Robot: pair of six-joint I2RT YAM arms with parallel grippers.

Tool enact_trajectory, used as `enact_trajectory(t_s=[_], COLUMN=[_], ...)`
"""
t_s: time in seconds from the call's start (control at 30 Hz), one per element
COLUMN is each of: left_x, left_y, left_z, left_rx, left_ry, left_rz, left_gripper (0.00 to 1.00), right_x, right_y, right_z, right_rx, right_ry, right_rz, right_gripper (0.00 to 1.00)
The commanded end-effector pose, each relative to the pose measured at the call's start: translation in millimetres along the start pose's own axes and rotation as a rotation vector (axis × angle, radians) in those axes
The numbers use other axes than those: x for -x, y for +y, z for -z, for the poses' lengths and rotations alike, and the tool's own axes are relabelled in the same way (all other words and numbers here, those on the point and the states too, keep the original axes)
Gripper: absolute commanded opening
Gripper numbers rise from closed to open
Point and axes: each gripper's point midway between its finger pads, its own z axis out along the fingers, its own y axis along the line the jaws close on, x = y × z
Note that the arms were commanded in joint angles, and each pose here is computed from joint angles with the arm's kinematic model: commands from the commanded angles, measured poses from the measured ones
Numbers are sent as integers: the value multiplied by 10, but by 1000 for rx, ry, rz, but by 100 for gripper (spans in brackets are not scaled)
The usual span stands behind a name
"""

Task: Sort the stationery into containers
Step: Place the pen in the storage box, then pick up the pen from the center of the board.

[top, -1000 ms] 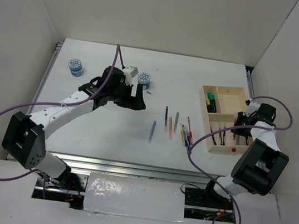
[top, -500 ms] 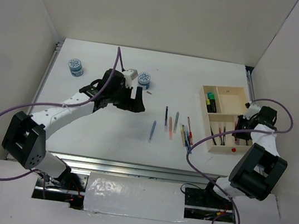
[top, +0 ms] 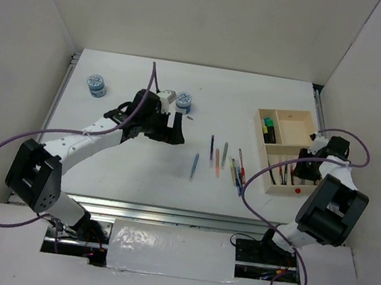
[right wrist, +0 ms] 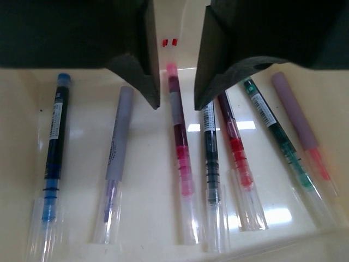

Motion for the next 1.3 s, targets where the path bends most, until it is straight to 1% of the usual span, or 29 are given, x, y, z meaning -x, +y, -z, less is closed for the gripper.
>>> enact_trajectory(t_s=[0.0,0.03,0.1,0.23,0.3,0.33,0.4,0.43,0.5,0.57,0.6,0.63,0.7,0.73,0.83,0.87,0.93,0.97,1.07,1.1,1.2,1.27], left_x=[114,115,115,41,-94,-229,-303,-408,-476,-520,-512,-589,-521,-588,-610,-632,-712,-697,-704,-761,-771,-831], left_y=[-21,-23,-21,-77,-145,-262,-245,-326,-324,-349,-326,-254,-249,-192,-229,-238,-240,-259,-264,-230,-237,-221], left_z=[-22,-26,-43,-137,-222,-294,-371,-418,-544,-692,-747,-865,-951,-1039,-1157,-1188,-1248,-1274,-1344,-1378,-1432,-1446], left_rx=[5,6,9,46,92,89,156,164,210,246,267,305,339,364,362,360,361,361,360,374,384,379], left_ry=[-31,-31,-30,-24,-11,13,9,27,43,69,75,102,111,133,154,159,180,175,176,195,207,222], left_rz=[-21,-24,-33,-93,-132,-167,-197,-223,-232,-225,-219,-210,-204,-202,-198,-199,-207,-211,-214,-223,-231,-227], left_gripper=[99,99,99,90,88,85,81,81,80,79,77,76,72,71,69,65,62,60,57,55,50,45], right_x=[218,221,294,509,733,893,1028,1153,1220,1297,1302,1284,1255,1211,1102,1065,1003,967,893,876,859,843], right_y=[-51,-48,-29,54,119,170,308,356,499,642,692,792,863,951,1075,1110,1172,1216,1308,1319,1379,1435], right_z=[39,44,86,308,520,697,862,1041,1189,1407,1468,1569,1660,1731,1861,1891,1969,1990,2072,2105,2181,2225], right_rx=[-15,-14,-12,5,11,14,44,39,70,94,104,130,132,150,174,182,190,204,219,214,222,243], right_ry=[-43,-42,-60,-129,-206,-266,-317,-373,-405,-467,-485,-516,-547,-568,-606,-613,-641,-647,-667,-677,-698,-716], right_rz=[-5,-10,-3,12,46,62,93,113,147,184,205,235,279,307,373,404,439,463,509,517,555,594], right_gripper=[41,44,44,44,44,43,43,43,43,43,43,43,43,43,42,42,42,42,42,42,42,42])
